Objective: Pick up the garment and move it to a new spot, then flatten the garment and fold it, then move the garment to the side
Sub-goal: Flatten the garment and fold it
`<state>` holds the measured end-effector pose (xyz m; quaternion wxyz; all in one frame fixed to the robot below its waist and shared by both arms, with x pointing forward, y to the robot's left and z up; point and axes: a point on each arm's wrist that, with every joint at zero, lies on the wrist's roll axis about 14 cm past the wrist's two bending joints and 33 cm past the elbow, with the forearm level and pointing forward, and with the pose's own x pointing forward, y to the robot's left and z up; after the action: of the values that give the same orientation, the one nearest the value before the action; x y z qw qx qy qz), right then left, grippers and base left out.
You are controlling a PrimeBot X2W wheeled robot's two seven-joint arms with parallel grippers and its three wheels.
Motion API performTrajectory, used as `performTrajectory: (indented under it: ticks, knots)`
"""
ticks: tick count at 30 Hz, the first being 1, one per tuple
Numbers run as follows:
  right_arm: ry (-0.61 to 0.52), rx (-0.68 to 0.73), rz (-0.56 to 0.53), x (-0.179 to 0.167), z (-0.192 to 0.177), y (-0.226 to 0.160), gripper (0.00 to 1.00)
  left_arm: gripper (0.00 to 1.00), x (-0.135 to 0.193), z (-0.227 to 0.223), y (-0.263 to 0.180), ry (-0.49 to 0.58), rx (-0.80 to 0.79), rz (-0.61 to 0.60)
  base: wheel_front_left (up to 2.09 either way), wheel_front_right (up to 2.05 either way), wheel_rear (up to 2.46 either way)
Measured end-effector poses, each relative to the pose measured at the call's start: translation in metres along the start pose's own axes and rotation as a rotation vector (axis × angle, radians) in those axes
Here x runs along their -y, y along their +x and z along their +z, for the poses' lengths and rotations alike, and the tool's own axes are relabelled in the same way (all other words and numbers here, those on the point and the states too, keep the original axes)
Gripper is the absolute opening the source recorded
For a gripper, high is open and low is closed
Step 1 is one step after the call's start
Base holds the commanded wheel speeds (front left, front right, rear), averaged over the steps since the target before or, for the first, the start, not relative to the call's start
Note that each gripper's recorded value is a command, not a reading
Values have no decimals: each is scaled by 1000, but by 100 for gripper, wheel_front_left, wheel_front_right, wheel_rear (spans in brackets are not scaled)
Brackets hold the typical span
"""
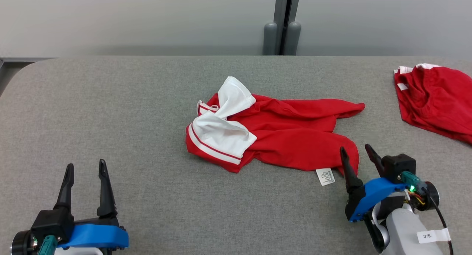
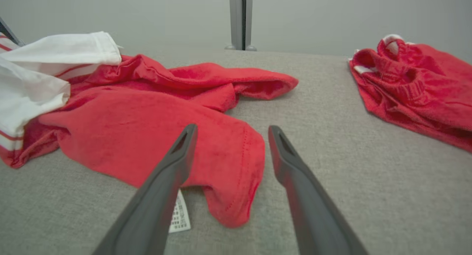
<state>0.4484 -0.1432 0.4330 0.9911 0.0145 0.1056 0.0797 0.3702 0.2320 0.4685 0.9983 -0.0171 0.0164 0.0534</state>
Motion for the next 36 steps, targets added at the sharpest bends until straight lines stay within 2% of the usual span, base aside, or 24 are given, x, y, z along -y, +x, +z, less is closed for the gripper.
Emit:
performTrajectory:
  ticks: [10, 16, 17, 18, 19, 27, 31, 36]
  knots:
    - [85, -163, 1, -6, -55, 5, 100, 100, 1, -8, 8, 2, -23, 3, 0, 0, 0]
    - [137, -212, 11, -14, -70, 9, 100, 100, 1, -10, 14, 1, -27, 2, 0, 0, 0]
    - [140, -217, 16, -16, -72, 8, 68, 100, 1, -10, 14, 2, -28, 1, 0, 0, 0]
    - [150, -219, 17, -17, -72, 8, 23, 100, 1, -11, 14, 1, -30, 0, 0, 0, 0]
    - [158, -219, 17, -17, -72, 8, 0, 100, 2, -11, 14, -1, -31, -3, 0, 0, 0]
    - [148, -148, 16, -15, -55, -4, 0, 100, 11, -11, 12, -7, -31, -30, 0, 0, 0]
    - [97, -123, 6, -4, -51, -21, 0, 100, 20, -7, 13, -14, -18, -57, 0, 0, 0]
    - [117, -98, -42, 12, -53, -51, 0, 100, 29, -4, 9, -20, -11, -84, 0, 0, 0]
